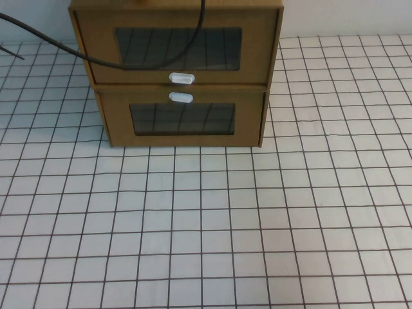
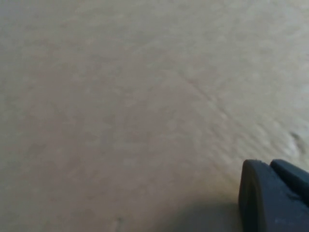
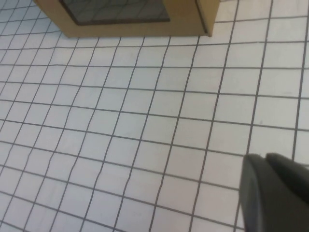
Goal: Open the shoe box
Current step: 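Pull the top drawer of the cardboard box fully open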
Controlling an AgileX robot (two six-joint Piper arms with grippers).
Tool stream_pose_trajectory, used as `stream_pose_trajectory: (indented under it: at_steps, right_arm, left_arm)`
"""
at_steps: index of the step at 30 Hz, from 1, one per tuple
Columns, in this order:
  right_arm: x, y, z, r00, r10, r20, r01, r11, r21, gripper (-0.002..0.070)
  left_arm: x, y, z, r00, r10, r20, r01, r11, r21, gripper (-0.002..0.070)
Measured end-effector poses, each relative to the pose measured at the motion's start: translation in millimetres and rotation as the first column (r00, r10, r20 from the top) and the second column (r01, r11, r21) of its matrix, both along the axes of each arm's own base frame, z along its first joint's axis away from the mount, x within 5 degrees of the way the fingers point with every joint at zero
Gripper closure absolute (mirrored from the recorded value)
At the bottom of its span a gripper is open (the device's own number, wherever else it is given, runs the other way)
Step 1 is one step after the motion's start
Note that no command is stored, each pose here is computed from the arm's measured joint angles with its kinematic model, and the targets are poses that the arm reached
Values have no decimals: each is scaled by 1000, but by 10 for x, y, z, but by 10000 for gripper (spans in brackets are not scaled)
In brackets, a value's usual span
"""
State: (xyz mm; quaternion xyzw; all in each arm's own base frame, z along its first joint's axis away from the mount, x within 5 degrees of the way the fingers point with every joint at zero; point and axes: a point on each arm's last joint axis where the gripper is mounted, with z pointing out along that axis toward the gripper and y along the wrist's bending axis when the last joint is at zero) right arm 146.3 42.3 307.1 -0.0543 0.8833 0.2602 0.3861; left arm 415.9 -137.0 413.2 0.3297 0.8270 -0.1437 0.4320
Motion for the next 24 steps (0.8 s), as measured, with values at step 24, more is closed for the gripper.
stream_pose_trajectory:
  at_steps: [24]
  right_arm:
    - [474, 1166, 450, 924, 377, -67, -382, 894, -235, 689]
  left_arm:
    - [141, 146, -78, 998, 34, -44, -39, 993, -108, 677]
